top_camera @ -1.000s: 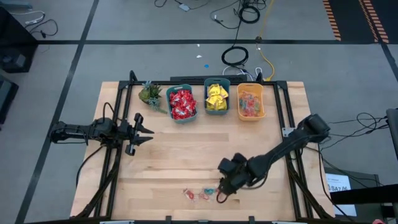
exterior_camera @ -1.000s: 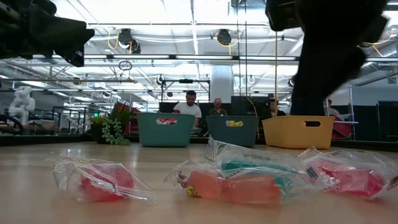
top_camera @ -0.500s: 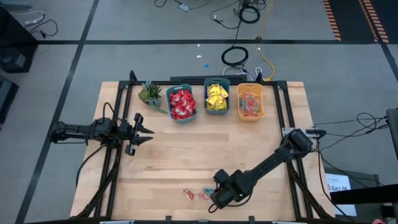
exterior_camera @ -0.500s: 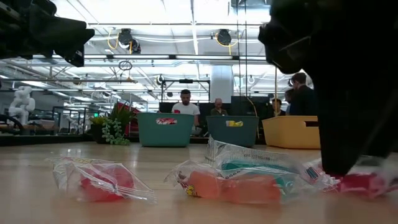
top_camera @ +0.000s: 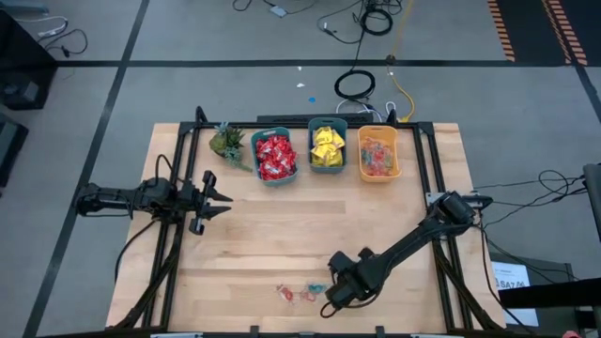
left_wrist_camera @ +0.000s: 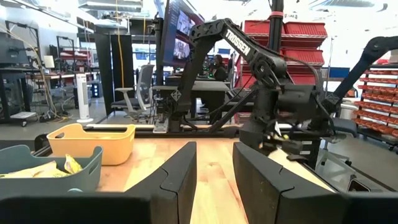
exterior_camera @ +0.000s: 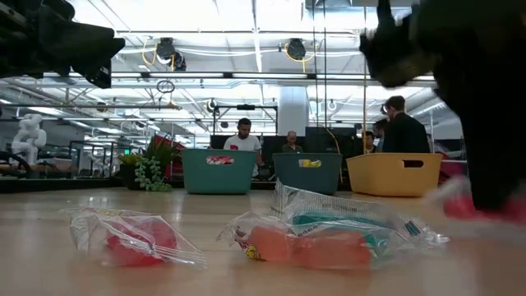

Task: Sort candy
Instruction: Put the red gummy candy into the yellow bin

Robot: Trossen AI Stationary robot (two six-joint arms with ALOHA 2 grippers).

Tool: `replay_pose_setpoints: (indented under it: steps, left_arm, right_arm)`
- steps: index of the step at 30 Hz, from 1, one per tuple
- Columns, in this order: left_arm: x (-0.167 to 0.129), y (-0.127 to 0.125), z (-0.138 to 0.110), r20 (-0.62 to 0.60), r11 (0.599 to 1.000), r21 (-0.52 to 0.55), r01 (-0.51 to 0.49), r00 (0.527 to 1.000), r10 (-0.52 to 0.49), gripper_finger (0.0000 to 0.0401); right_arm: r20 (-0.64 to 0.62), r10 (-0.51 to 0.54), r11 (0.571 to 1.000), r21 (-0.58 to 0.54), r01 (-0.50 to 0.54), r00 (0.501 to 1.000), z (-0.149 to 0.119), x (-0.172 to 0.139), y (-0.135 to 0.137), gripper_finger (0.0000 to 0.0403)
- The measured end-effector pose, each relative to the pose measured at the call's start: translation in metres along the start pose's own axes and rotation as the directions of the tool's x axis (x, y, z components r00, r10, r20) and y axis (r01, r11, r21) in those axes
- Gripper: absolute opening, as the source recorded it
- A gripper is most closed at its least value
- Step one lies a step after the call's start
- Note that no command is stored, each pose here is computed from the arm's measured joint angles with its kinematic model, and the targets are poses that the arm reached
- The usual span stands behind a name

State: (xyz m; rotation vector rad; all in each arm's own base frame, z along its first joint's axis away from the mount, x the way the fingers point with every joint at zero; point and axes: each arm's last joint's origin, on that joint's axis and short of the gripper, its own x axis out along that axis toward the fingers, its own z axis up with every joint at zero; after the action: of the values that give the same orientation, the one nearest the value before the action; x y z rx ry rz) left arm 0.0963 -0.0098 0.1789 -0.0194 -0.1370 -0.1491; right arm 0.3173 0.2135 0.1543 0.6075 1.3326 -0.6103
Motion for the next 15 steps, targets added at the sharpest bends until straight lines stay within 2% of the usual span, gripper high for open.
replay_pose_setpoints:
  steps: [3,9,15]
  left_arm:
    - [0.0,0.0,0.0,0.0,1.0,0.0,0.0,1.0,0.0,0.0114]
    - [0.0,0.0,0.0,0.0,1.0,0.0,0.0,1.0,0.0,0.0114]
    - [0.0,0.0,0.0,0.0,1.0,0.0,0.0,1.0,0.0,0.0114]
  right_arm:
    - [0.034,0.006,1.0,-0.004,-0.006,0.999,0.007,-0.024,-0.009,0.0016]
    - [0.23,-0.078,0.997,0.003,0.079,0.97,0.025,-0.087,-0.05,0.0003]
    - [0.41,-0.203,0.979,0.064,0.194,0.889,0.066,-0.138,-0.107,0.0001]
